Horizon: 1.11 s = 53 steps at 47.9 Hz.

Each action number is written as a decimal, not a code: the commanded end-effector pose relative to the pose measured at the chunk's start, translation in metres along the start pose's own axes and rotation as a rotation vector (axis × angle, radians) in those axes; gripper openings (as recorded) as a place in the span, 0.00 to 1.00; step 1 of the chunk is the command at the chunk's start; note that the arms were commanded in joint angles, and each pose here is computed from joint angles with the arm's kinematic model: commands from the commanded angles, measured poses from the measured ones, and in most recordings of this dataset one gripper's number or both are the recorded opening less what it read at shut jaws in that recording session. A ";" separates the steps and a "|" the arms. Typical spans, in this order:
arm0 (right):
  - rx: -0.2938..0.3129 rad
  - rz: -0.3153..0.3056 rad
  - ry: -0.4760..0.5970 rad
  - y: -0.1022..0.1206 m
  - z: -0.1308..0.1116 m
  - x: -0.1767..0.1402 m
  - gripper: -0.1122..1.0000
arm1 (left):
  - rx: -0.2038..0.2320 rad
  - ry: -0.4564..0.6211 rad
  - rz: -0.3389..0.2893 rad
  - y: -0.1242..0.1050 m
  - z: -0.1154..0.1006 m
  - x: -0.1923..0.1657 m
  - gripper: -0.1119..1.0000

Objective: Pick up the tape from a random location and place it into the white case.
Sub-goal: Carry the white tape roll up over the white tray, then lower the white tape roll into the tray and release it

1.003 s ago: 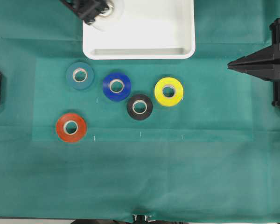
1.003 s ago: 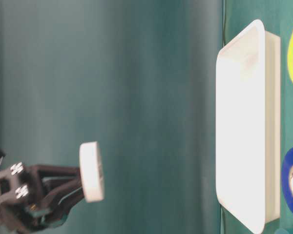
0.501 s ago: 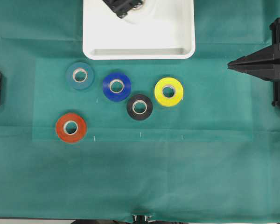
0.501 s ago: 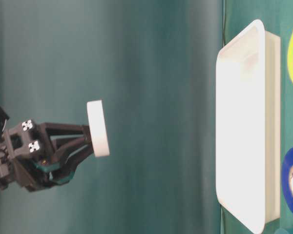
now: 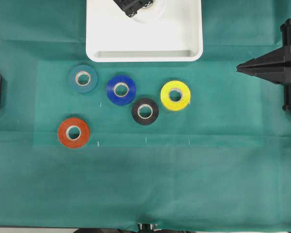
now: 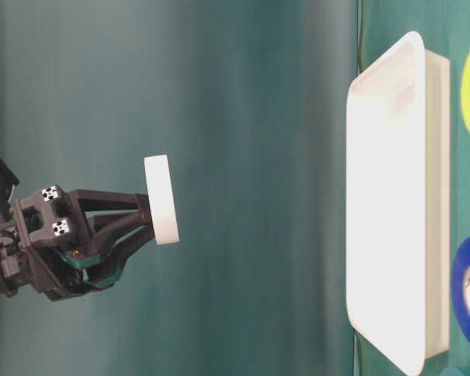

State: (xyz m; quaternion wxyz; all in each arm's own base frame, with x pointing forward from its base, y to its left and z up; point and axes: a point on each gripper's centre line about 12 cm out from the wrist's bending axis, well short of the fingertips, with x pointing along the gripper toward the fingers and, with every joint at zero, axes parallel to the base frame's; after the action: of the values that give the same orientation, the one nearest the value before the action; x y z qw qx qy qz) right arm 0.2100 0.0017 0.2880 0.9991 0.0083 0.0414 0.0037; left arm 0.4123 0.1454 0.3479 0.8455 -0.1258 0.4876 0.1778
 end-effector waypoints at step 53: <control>-0.003 0.002 -0.008 0.000 0.007 0.004 0.10 | -0.049 0.023 0.027 0.031 -0.056 0.121 0.34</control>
State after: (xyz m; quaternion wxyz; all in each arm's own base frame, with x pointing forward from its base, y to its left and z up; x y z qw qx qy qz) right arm 0.2114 0.0017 0.2855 0.9988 0.0083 0.0483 0.0037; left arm 0.4109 0.1710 0.2132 0.8246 -0.1432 0.5107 0.1969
